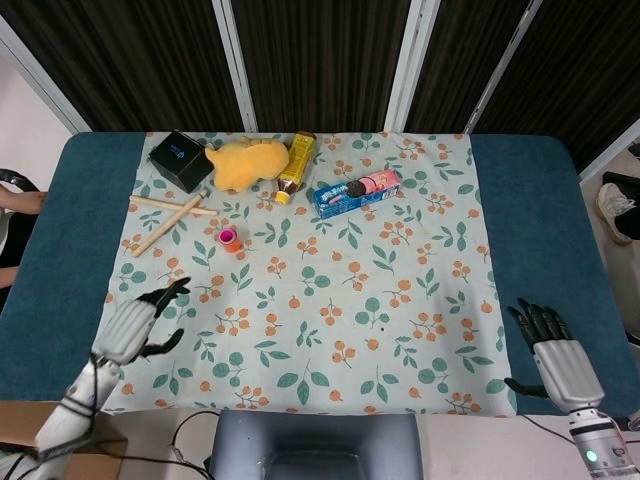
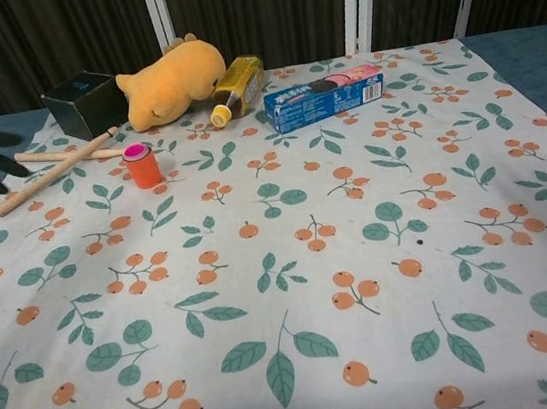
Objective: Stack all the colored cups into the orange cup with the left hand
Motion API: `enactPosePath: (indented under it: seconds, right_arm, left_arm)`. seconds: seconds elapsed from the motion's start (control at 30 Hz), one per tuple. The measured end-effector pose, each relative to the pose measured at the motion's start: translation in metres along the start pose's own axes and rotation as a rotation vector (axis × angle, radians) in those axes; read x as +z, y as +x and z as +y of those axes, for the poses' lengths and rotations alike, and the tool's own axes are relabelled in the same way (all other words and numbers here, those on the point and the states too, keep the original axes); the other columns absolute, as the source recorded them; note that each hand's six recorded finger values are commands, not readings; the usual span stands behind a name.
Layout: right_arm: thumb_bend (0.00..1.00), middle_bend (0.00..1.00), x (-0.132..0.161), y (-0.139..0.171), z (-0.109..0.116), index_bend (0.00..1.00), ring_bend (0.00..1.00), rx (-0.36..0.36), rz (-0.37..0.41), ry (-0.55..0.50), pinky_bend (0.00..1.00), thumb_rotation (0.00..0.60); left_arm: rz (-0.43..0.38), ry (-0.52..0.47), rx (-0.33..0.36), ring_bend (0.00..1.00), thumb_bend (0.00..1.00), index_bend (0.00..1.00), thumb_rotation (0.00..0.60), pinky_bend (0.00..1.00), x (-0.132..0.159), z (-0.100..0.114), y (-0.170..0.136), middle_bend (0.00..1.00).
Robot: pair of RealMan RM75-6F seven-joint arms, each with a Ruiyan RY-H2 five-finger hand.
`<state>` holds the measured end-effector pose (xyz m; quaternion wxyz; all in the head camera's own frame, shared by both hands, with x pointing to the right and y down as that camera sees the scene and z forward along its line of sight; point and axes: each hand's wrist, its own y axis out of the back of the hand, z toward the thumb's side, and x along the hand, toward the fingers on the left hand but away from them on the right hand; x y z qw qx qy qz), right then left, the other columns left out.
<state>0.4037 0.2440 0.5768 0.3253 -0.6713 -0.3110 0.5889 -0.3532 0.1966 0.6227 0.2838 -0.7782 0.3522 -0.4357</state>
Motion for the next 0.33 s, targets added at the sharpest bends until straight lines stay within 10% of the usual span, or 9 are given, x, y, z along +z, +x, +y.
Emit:
enactPosePath:
  seconds: [0.17,0.33]
  right_arm:
    - [0.13,0.00,0.009,0.002,-0.006,0.00,0.00,0.008,0.031,0.012,0.00,0.600]
    - [0.13,0.00,0.013,0.004,-0.008,0.00,0.00,0.009,0.042,0.016,0.00,0.600]
  left_arm:
    - [0.082,0.067,0.028,0.00,0.39,0.00,0.600,0.07,-0.025,0.003,-0.099,0.00]
    - [0.091,0.092,0.000,0.00,0.39,0.00,0.600,0.07,-0.032,0.004,-0.121,0.00]
